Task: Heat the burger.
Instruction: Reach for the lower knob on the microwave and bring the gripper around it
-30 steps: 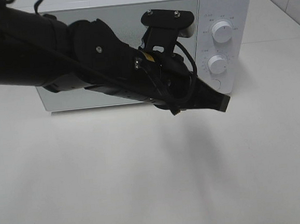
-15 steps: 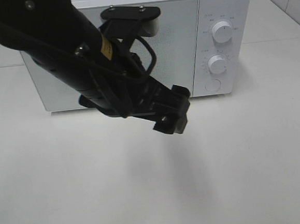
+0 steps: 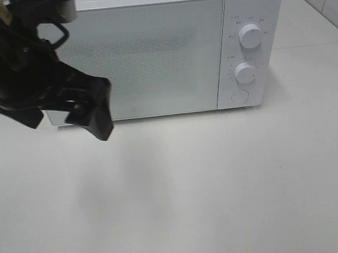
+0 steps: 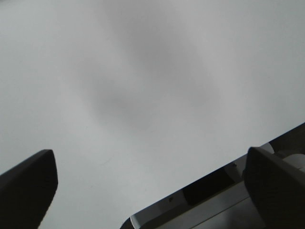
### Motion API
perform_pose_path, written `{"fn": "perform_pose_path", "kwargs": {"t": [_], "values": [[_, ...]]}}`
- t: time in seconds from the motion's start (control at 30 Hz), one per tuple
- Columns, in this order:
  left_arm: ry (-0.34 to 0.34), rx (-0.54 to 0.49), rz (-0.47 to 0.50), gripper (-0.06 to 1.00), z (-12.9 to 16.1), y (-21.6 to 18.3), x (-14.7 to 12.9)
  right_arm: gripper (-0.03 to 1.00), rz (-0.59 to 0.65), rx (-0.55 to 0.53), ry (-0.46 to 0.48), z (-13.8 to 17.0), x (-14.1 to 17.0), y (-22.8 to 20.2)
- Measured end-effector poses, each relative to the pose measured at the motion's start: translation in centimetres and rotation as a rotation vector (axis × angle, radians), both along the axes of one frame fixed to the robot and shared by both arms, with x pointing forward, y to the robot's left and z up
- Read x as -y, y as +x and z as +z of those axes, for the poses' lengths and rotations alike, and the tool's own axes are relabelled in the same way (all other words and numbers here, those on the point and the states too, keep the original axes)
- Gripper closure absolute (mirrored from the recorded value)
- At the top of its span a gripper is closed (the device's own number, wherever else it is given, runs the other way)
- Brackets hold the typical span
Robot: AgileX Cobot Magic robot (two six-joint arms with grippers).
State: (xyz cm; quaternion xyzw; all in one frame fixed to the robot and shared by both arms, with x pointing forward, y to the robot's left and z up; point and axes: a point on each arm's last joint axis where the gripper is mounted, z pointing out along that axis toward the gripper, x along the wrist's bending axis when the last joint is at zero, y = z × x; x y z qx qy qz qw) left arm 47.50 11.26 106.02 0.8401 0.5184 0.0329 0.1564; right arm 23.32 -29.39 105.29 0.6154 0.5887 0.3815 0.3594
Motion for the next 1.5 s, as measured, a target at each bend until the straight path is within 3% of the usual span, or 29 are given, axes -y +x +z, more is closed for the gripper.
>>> {"fn": "perform_pose_path", "kwargs": {"t": [0.07, 0.13, 0.17, 0.27, 0.53, 0.87, 1.13, 1.27, 1.43, 1.5], "values": [[0.004, -0.016, 0.012, -0.04, 0.1, 0.2, -0.9, 0.0, 0.0, 0.0, 0.0, 0.0, 0.0, 0.0], [0.015, -0.05, 0.057, -0.04, 0.4, 0.7, -4.1, 0.0, 0.0, 0.0, 0.0, 0.0, 0.0, 0.0], [0.015, -0.05, 0.057, -0.04, 0.4, 0.7, -4.1, 0.0, 0.0, 0.0, 0.0, 0.0, 0.0, 0.0], [0.023, -0.055, 0.105, -0.04, 0.3, 0.6, -7.5, 0.0, 0.0, 0.0, 0.0, 0.0, 0.0, 0.0], [0.056, -0.06, 0.179, -0.04, -0.5, -1.0, -12.2, 0.0, 0.0, 0.0, 0.0, 0.0, 0.0, 0.0], [0.036, 0.059, 0.309, -0.04, -1.3, -5.5, -16.8, 0.0, 0.0, 0.0, 0.0, 0.0, 0.0, 0.0], [0.032, 0.129, 0.338, -0.04, -2.2, -9.9, -18.0, 0.0, 0.0, 0.0, 0.0, 0.0, 0.0, 0.0], [-0.013, 0.187, 0.345, -0.04, -2.5, -12.4, -17.7, 0.0, 0.0, 0.0, 0.0, 0.0, 0.0, 0.0], [-0.039, 0.324, 0.342, -0.04, -1.8, -15.4, -17.7, 0.0, 0.0, 0.0, 0.0, 0.0, 0.0, 0.0], [-0.057, 0.43, 0.347, -0.04, -1.0, -17.0, -17.8, 0.0, 0.0, 0.0, 0.0, 0.0, 0.0, 0.0]]}}
